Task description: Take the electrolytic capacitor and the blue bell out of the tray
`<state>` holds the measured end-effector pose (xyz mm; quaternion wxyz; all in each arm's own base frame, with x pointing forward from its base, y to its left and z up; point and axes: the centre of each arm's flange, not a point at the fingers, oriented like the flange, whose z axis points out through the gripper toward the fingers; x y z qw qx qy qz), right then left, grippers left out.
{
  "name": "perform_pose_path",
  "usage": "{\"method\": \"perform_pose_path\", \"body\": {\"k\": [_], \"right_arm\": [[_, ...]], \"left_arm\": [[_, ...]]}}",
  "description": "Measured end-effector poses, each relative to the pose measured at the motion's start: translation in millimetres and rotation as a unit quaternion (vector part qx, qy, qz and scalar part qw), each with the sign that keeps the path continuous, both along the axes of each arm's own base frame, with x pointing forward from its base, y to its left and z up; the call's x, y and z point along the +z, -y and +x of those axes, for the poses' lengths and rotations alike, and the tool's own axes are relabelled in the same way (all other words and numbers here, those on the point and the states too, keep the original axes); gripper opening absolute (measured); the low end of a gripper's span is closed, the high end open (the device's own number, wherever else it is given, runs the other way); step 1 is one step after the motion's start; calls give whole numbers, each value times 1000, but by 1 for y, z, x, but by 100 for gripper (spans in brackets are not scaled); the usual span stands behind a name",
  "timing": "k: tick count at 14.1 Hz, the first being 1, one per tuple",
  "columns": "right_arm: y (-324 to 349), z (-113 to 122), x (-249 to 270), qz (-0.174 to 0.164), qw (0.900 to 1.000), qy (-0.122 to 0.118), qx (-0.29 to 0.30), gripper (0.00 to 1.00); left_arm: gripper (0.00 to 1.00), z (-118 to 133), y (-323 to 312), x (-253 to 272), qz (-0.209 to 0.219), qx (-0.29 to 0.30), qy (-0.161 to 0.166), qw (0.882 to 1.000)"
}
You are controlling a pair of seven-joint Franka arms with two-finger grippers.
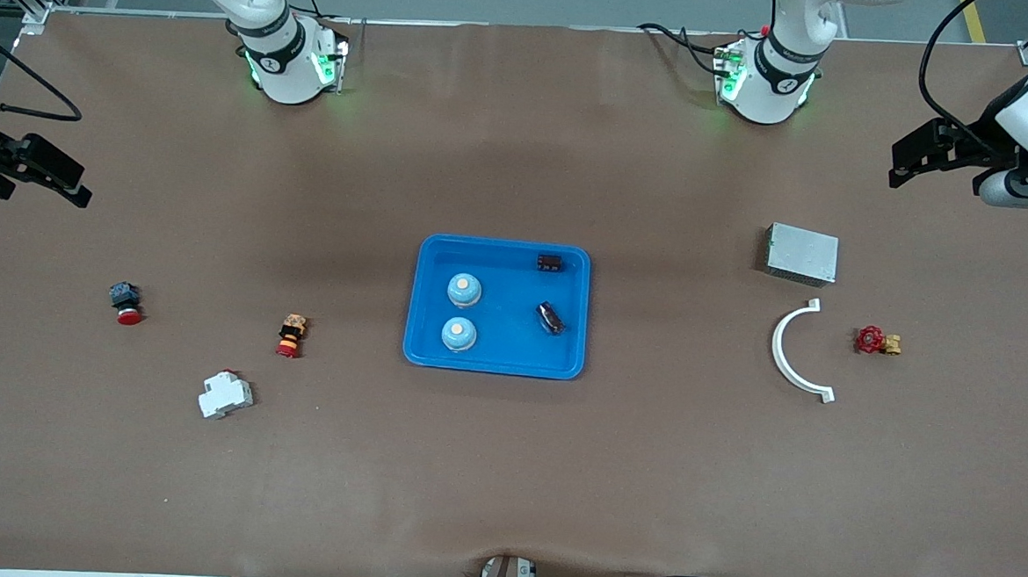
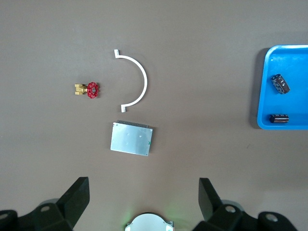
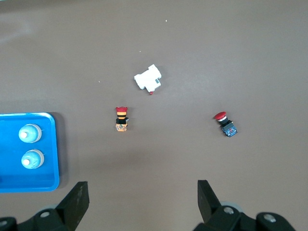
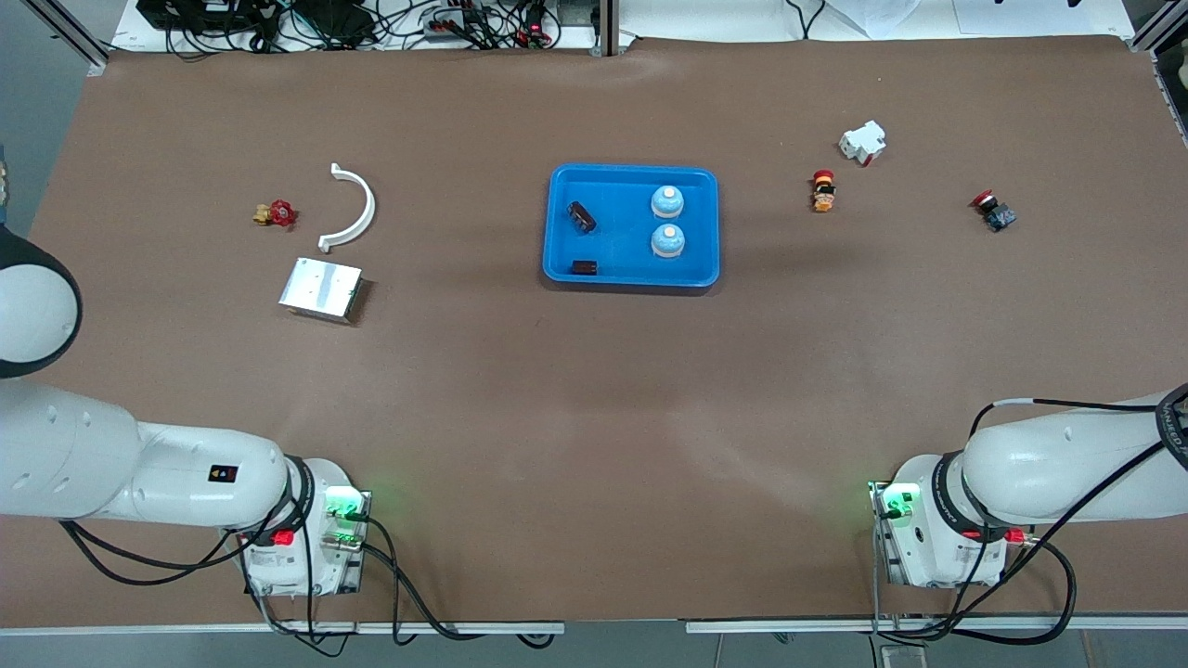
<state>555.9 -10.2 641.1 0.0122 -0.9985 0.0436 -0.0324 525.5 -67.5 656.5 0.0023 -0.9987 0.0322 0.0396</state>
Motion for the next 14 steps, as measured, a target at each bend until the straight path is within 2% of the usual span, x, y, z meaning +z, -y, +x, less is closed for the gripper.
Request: {"method": "perform_pose_path", "body": {"k": [3,6,9,11,14], "right_arm": [[0,-1,-1,1,1000,-5,0,100],[0,-2,-1,8,1000,-9,-2,100],[1,-3,0,10,1000,-8,-2,100],[0,-3,0,11,1000,-8,-2,100],[0,-4,0,12,1000,-9,-2,100]], "left_arm": [[100,0,-2,0,3,2,1,1000],[100,5,-7,-7,31,3,-2,1000],[100,26,2,-44,35,-3,-31,999],[100,45,19,-77,20,-2,-45,999],[100,61,49,-112,3,29,-30,999]]}}
